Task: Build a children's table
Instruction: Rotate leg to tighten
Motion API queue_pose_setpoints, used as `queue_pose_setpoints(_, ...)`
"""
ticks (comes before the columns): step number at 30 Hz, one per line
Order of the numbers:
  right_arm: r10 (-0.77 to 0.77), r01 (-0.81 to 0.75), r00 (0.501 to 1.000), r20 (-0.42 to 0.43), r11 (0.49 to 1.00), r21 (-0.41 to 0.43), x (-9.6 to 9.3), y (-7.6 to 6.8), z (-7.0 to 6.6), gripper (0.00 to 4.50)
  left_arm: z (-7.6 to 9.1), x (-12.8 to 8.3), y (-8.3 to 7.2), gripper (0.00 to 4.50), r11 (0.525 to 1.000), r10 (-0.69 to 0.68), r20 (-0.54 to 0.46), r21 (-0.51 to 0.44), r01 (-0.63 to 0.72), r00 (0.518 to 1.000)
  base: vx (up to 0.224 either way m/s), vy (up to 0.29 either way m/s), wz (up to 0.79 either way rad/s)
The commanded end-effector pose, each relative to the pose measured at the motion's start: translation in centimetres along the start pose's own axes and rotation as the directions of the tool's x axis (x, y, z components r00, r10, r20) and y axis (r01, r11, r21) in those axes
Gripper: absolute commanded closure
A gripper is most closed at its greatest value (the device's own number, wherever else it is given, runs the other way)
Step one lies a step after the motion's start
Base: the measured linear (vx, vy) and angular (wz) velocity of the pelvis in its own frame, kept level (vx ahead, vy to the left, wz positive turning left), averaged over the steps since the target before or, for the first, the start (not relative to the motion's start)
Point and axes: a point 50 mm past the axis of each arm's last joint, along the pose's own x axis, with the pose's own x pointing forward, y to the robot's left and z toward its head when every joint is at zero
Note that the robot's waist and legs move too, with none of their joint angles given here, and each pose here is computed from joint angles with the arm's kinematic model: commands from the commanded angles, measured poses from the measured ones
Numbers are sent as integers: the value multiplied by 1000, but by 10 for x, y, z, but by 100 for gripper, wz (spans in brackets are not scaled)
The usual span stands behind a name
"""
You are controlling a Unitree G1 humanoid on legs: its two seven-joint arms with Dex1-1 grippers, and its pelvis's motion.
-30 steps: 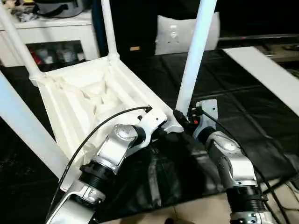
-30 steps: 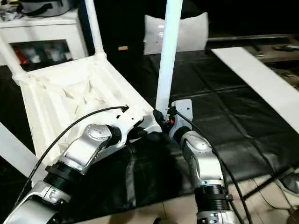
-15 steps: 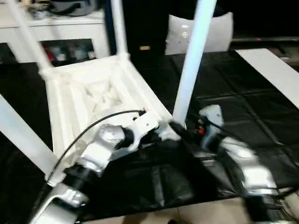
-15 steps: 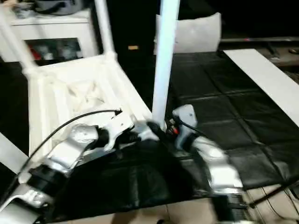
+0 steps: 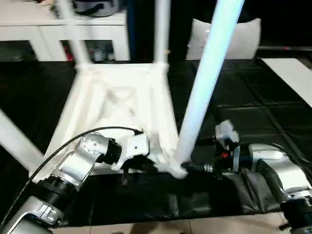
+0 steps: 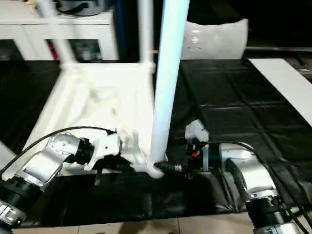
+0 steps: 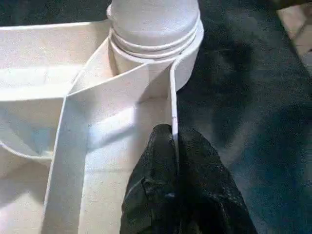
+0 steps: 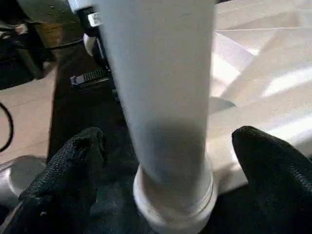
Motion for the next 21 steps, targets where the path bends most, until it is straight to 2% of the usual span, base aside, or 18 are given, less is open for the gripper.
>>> queue_pose_setpoints(1, 54, -54, 998, -19, 999, -4, 0, 0, 1, 32, 16, 2, -3, 450, 989, -86, 7, 118, 84, 996, 0, 0, 0)
queue_pose_setpoints(5, 80, -81, 996, -32, 997, -12, 3, 0, 0, 45, 16, 1, -5, 450, 986, -108, -3, 130, 108, 994, 0, 0, 0)
queue_pose_setpoints(6, 104, -104, 994, -33, 995, -5, 4, 0, 0, 75, 16, 0, -6, 450, 984, -121, -4, 134, 121, 993, 0, 0, 0)
queue_pose_setpoints(18, 194, -193, 980, -54, 981, 18, 4, 5, -2, 165, 14, -4, -3, 450, 983, -112, -20, 146, 114, 994, 0, 0, 0)
queue_pose_setpoints(21, 195, -194, 980, -51, 981, 11, 6, 4, -3, 206, 13, -4, -3, 450, 983, -111, -20, 145, 112, 994, 0, 0, 0)
